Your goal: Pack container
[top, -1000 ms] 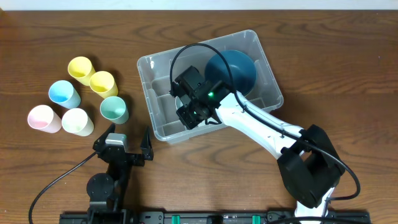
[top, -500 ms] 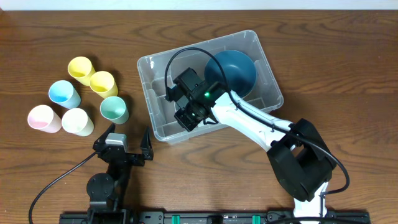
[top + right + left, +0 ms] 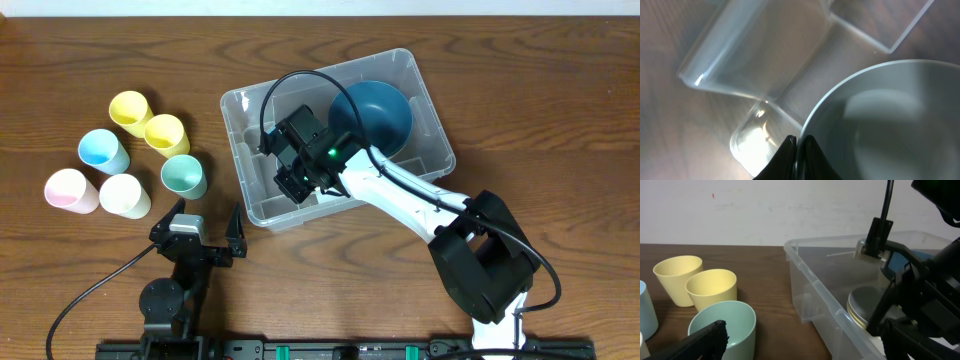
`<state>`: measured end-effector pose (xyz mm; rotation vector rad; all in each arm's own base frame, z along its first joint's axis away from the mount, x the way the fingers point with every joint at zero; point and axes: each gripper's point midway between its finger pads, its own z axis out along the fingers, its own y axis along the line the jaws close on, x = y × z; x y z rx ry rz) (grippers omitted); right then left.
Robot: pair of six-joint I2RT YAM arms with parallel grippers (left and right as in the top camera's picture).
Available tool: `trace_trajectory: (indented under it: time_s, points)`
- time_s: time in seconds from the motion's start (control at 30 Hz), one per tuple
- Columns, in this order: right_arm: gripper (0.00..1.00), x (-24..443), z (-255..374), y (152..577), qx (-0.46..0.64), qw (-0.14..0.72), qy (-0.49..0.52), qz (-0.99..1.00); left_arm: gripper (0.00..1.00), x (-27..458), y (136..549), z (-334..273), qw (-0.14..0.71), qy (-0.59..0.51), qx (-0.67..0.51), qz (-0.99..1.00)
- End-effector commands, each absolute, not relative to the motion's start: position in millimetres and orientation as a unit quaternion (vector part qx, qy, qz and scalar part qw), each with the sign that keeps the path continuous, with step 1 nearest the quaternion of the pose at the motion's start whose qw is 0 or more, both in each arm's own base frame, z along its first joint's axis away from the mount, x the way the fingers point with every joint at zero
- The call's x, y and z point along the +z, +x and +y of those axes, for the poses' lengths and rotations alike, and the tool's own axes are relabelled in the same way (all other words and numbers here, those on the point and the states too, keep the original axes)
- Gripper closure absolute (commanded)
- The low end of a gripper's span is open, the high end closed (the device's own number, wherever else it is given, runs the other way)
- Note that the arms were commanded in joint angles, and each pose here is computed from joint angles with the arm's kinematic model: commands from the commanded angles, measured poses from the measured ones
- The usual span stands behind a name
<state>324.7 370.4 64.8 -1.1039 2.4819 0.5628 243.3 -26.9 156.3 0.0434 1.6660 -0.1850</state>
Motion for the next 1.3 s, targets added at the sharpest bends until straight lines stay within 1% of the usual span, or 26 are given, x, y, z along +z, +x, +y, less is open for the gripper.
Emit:
trace_trajectory:
  time_s: [0.0,0.37,0.77,0.87,0.97,1.07,1.27]
  points:
    - [0.93,57.4,368.4,332.4,0.195,0.186,-0.384,0.883,0.02,140.9,242.5,-28.3,0.652,0.027,-0.080,0.753]
    - [0.93,74.0,375.3,365.6,0.205,0.252,-0.361,0.874,0.02,140.9,242.5,-28.3,0.652,0.027,-0.081,0.753]
    - [0.89,91.8,387.3,389.1,0.220,0.310,-0.337,0.861,0.02,140.8,242.4,-28.3,0.652,0.027,-0.081,0.753]
    - [0.80,92.4,391.3,385.9,0.224,0.309,-0.339,0.860,0.02,140.9,242.5,-28.3,0.652,0.027,-0.081,0.753]
    - [0.64,91.2,395.1,380.0,0.224,0.305,-0.346,0.859,0.02,140.9,242.5,-28.3,0.652,0.027,-0.081,0.753]
    - [0.55,88.1,395.2,375.1,0.222,0.296,-0.349,0.861,0.02,140.9,242.5,-28.3,0.652,0.027,-0.081,0.753]
    - [0.50,81.5,388.6,360.5,0.220,0.257,-0.357,0.871,0.02,140.9,242.5,-28.3,0.652,0.027,-0.080,0.753]
